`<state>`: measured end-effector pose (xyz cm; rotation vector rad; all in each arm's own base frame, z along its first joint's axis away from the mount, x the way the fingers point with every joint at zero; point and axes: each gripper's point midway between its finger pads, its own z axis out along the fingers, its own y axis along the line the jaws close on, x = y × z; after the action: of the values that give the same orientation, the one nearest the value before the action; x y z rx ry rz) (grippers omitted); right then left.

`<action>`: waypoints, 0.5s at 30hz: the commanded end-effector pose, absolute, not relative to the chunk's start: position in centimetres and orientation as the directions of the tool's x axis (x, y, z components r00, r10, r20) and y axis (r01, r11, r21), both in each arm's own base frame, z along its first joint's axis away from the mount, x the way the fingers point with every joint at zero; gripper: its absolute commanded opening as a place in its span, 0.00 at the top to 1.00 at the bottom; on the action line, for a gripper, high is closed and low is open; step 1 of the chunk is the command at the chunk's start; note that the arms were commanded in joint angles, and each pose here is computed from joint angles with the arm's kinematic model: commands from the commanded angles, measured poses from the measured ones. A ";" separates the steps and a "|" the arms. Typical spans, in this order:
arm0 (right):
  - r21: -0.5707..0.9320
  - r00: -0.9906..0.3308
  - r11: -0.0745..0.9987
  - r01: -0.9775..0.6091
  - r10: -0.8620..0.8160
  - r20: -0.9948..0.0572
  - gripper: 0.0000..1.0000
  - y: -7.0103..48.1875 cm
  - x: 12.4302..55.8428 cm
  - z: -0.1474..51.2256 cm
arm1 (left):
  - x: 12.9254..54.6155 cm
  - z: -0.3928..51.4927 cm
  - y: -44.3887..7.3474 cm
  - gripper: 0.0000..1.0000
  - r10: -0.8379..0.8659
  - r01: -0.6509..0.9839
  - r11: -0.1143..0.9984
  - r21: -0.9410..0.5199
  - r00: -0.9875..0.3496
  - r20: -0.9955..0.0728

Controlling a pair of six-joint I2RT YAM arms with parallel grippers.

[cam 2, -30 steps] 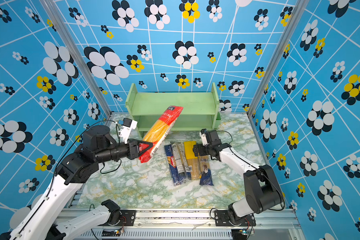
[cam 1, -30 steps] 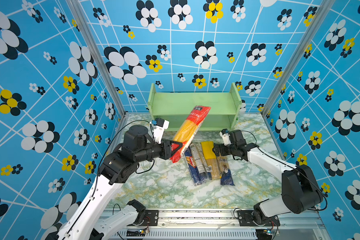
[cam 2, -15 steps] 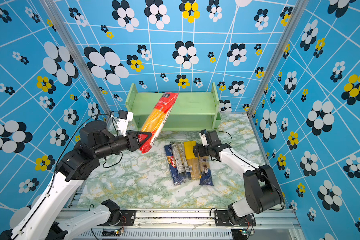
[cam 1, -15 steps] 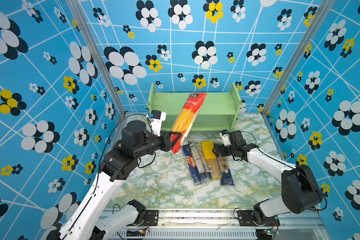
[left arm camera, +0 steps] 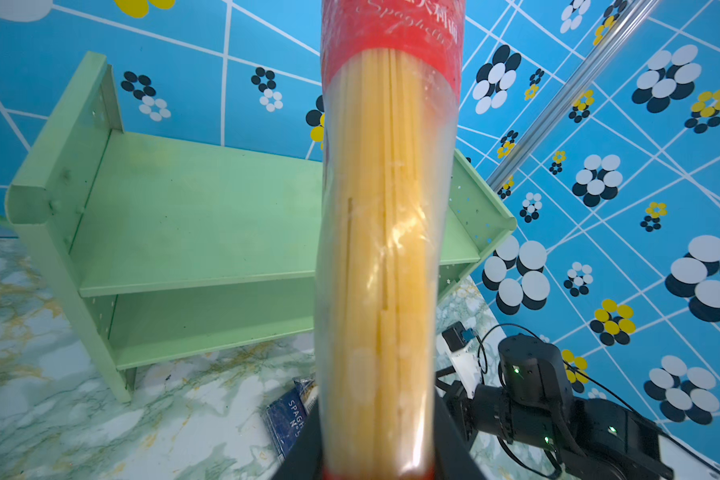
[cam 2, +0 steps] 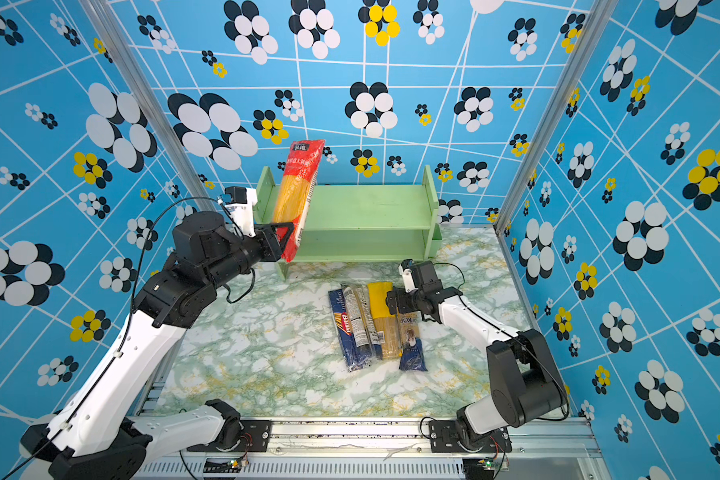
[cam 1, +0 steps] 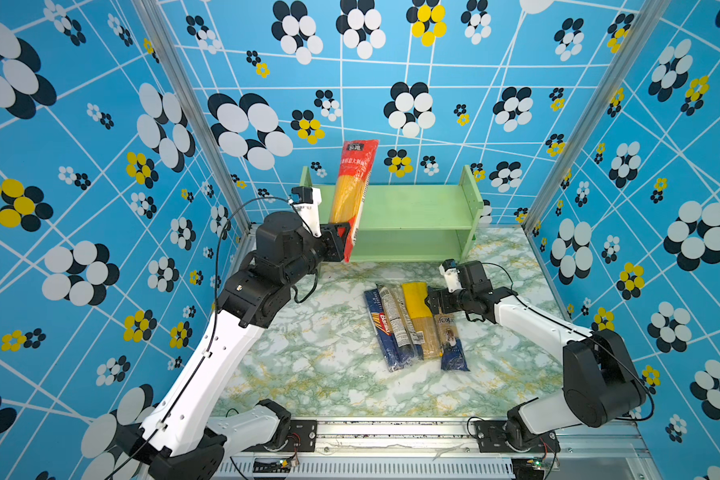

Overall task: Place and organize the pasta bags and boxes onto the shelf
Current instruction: 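Carry the red bag with the left gripper up toward the shelf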

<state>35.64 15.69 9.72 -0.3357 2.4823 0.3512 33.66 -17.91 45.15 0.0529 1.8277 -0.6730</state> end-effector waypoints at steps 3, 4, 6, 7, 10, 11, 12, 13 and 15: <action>0.158 -0.776 0.936 -0.316 -0.159 -0.611 0.01 15.6 35.5 10.0 | 36.1 54.3 -16.6 1.00 -0.357 0.394 0.848 -0.354 -0.068 -0.932; 0.159 -0.775 0.935 -0.316 -0.158 -0.611 0.01 15.6 35.5 10.0 | 36.9 54.1 -16.7 1.00 -0.352 0.382 0.855 -0.351 -0.070 -0.933; 0.158 -0.777 0.936 -0.313 -0.156 -0.610 0.01 15.5 35.5 9.9 | 38.5 53.9 -16.6 1.00 -0.345 0.354 0.869 -0.346 -0.070 -0.936; 0.159 -0.777 0.936 -0.313 -0.156 -0.610 0.01 15.6 35.5 9.9 | 39.4 53.5 -16.6 1.00 -0.338 0.337 0.877 -0.343 -0.077 -0.938; 0.162 -0.777 0.935 -0.314 -0.155 -0.610 0.01 15.6 35.5 9.9 | 42.0 52.3 -16.0 1.00 -0.317 0.266 0.905 -0.331 -0.093 -0.944; 0.161 -0.776 0.936 -0.313 -0.154 -0.611 0.01 15.6 35.5 10.0 | 42.9 51.8 -16.1 1.00 -0.314 0.252 0.910 -0.329 -0.101 -0.944; 0.161 -0.775 0.936 -0.314 -0.155 -0.613 0.01 15.6 35.4 10.0 | 43.6 51.5 -16.2 1.00 -0.313 0.247 0.911 -0.330 -0.108 -0.944; 0.158 -0.773 0.936 -0.313 -0.155 -0.615 0.01 15.5 35.4 10.1 | 44.4 50.8 -16.4 1.00 -0.307 0.240 0.913 -0.329 -0.125 -0.943; 0.151 -0.772 0.938 -0.311 -0.157 -0.616 0.01 15.4 35.4 10.0 | 45.6 49.7 -16.7 1.00 -0.297 0.221 0.919 -0.328 -0.160 -0.941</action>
<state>35.65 15.56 9.70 -0.3325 2.4816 0.3423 45.15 -17.56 43.06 -0.0368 1.8779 -0.4484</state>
